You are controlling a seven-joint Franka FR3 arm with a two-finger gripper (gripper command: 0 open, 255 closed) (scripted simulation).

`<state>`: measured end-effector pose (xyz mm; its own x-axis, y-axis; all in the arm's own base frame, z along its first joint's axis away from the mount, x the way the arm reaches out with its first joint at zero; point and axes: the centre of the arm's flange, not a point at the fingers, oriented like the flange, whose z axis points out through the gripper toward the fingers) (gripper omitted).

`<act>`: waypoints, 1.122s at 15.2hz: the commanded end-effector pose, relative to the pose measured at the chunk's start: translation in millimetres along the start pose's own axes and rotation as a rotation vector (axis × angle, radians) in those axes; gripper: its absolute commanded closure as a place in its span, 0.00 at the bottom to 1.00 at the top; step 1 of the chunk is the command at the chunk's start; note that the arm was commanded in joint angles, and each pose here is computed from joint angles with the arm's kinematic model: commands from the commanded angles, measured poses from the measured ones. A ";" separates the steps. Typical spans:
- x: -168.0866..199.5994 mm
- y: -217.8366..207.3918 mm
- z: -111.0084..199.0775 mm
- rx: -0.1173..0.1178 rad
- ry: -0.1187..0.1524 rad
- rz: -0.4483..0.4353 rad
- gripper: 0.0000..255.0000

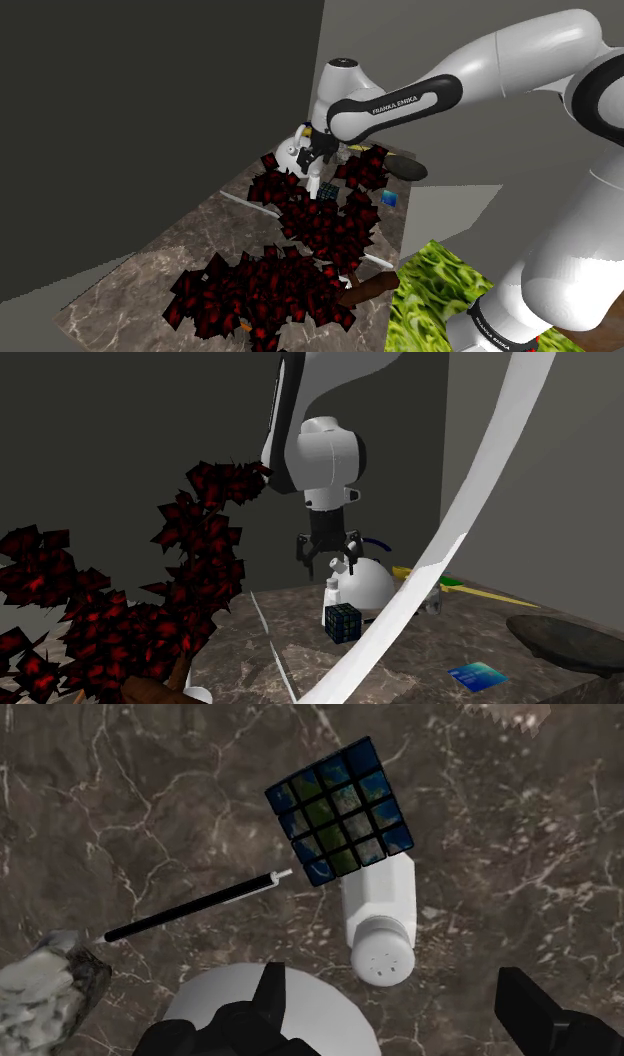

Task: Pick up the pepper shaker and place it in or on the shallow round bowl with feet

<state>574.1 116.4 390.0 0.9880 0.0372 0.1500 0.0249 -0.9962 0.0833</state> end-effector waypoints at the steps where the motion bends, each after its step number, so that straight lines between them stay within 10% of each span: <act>1: 0.5 -1.0 11.0 0.000 0.001 0.000 0.00; 12: 0.5 -0.9 29.8 0.000 0.001 0.000 0.00; 13: 0.5 -0.9 29.8 0.000 0.001 0.000 1.00; 17: 0.5 -1.0 29.9 0.000 0.001 0.000 1.00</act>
<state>579.2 115.2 360.8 0.9878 0.0373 0.1513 0.0249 -0.9962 0.0831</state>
